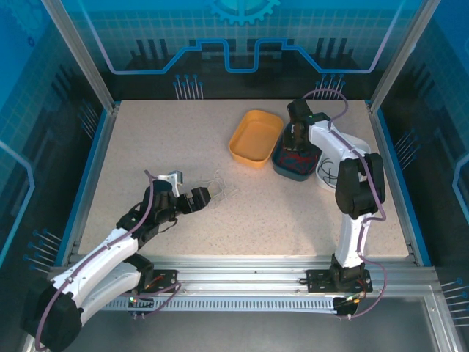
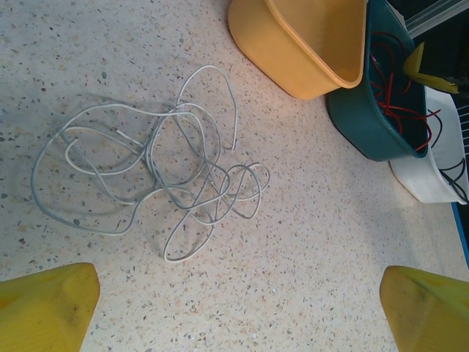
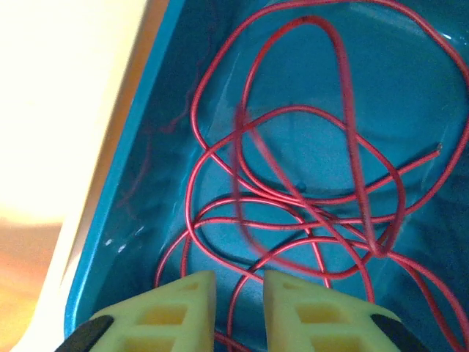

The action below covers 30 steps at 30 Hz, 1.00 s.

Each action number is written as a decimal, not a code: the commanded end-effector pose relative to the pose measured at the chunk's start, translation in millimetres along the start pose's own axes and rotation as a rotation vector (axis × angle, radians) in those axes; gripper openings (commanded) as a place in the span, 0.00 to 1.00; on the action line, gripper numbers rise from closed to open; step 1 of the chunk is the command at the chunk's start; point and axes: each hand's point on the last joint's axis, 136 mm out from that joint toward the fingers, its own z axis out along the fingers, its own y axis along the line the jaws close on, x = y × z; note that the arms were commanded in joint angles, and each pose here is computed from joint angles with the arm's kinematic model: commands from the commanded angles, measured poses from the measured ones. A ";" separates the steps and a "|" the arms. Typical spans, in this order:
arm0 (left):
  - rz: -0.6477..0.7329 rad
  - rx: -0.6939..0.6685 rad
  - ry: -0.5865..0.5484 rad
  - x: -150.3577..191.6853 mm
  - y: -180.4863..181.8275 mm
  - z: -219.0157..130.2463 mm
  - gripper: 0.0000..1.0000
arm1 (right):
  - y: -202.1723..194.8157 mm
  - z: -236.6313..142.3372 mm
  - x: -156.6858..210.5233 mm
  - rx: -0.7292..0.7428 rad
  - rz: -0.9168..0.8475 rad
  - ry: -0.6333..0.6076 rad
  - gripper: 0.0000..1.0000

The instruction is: Untangle the cables

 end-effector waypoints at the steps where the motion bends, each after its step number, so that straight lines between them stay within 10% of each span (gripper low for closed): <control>1: -0.017 -0.021 -0.008 0.2 6.4 -1.7 0.99 | 9.8 -21.4 -12.9 -0.016 -0.019 -0.057 0.29; 24: -0.045 -0.188 0.056 -15.2 18.7 12.2 0.99 | 99.0 -125.5 44.0 -0.201 -0.171 -0.184 0.36; 30: -0.089 -0.223 0.139 -30.7 30.0 35.2 0.99 | 151.2 -116.2 91.3 -0.271 -0.281 -0.169 0.53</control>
